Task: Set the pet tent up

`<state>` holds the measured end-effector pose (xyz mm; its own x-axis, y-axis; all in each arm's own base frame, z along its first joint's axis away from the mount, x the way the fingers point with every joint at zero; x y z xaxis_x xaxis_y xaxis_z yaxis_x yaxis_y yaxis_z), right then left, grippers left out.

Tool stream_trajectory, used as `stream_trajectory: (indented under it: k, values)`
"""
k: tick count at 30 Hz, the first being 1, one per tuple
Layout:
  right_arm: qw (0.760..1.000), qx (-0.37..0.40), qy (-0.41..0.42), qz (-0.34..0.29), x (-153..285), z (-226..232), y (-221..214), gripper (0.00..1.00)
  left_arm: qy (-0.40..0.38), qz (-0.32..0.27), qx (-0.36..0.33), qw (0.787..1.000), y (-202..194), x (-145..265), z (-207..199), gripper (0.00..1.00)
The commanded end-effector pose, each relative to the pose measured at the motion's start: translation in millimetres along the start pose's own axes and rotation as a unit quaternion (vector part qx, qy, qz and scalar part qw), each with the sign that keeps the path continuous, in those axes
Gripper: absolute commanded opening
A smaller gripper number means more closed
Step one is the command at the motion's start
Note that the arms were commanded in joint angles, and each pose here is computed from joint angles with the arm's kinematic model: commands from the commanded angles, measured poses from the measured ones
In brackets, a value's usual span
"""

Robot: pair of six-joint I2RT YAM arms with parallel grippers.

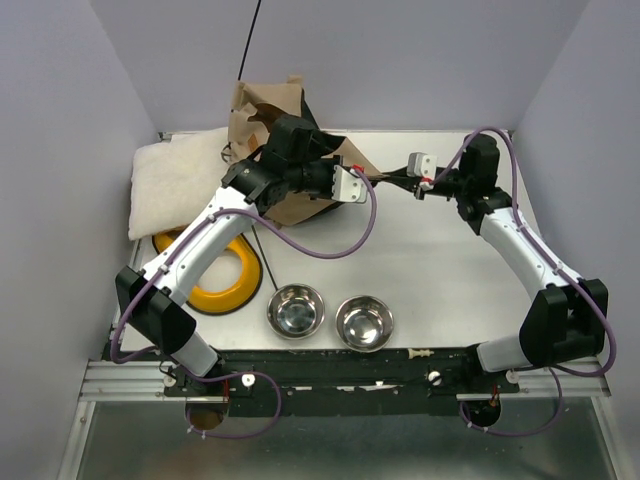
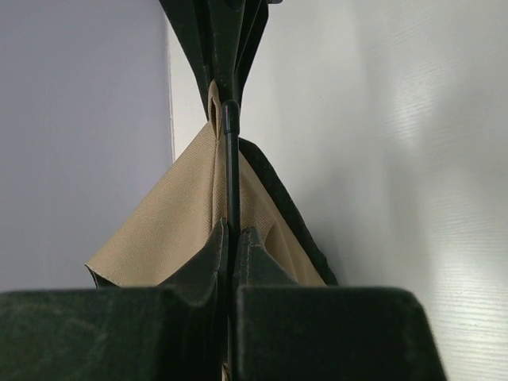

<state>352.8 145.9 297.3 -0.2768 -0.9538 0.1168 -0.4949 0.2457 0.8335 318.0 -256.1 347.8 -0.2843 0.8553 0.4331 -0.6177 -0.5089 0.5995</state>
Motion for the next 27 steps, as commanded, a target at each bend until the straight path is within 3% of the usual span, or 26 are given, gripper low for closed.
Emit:
stream_trajectory:
  k: [1, 27]
  values:
    - [1.0, 0.021, -0.013, 0.007, 8, 0, 3, 0.01, 0.023, 0.091, 0.038, 0.995, -34, 25, 6, 0.0]
    - [1.0, 0.03, -0.009, 0.001, 9, 0, 10, 0.01, -0.001, 0.144, 0.03, 0.989, -57, 15, 4, 0.0]
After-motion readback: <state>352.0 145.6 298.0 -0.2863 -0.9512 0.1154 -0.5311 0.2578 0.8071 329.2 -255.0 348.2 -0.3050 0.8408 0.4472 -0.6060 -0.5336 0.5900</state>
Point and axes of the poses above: each gripper's point midway between its finger pads, its own x axis back along the fingers, its own z axis along the line the jaws close on, y = z × x, the point moved 7 cm from there along x, back along the fingers, and after that the axes turned 4 degrees about -x, right-handed, at the moved point
